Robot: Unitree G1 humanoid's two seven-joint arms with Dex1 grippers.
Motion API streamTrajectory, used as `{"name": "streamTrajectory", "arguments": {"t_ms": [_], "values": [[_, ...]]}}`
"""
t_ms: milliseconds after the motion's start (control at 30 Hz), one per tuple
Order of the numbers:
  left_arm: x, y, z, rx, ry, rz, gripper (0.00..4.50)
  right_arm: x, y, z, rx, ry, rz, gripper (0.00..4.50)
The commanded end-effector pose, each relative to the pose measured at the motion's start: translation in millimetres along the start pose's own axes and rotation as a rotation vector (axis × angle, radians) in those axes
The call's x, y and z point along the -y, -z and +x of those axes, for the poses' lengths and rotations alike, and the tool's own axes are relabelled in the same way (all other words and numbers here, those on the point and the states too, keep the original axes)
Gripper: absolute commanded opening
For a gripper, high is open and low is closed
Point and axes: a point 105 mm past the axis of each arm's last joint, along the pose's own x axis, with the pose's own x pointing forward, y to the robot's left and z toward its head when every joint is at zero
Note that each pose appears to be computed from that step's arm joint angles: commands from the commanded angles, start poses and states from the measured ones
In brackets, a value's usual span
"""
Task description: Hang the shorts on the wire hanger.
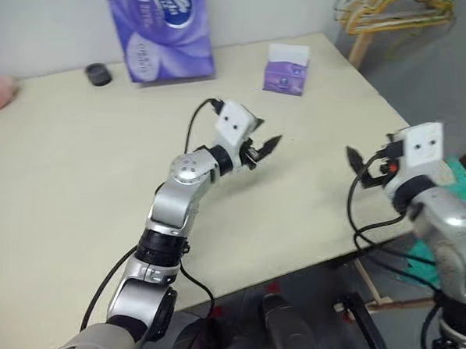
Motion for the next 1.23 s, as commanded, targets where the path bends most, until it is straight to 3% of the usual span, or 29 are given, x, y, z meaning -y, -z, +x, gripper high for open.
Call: {"name": "streamTrajectory", "arguments": {"t_ms": [33, 367, 600, 833, 1233], "values": [[-26.4, 0.1, -20.2, 0.006, -0.214, 0.013, 2.79, -17.0, -9.4, 7.5, 0.104, -0.048, -0.025, 4.46], [-64.3, 65.7, -81.4, -0.176, -0.577, -0.018, 2.79, -55.0, 30.8, 37.5, 0.086, -0.164, 0.084, 4.46], [-77.7, 96.5, -114.5, -0.256, -0.745, -0.042, 2.79, -71.2, 58.0, 41.3, 0.035, -0.194, 0.134, 4.46], [-75.1, 110.9, -135.7, -0.270, -0.834, -0.112, 2.79, -78.3, 64.3, 44.7, 0.037, -0.183, 0.159, 4.46], [-59.4, 111.0, -129.0, -0.265, -0.742, -0.111, 2.79, -85.9, 70.8, 42.4, 0.035, -0.182, 0.180, 4.46]]}}
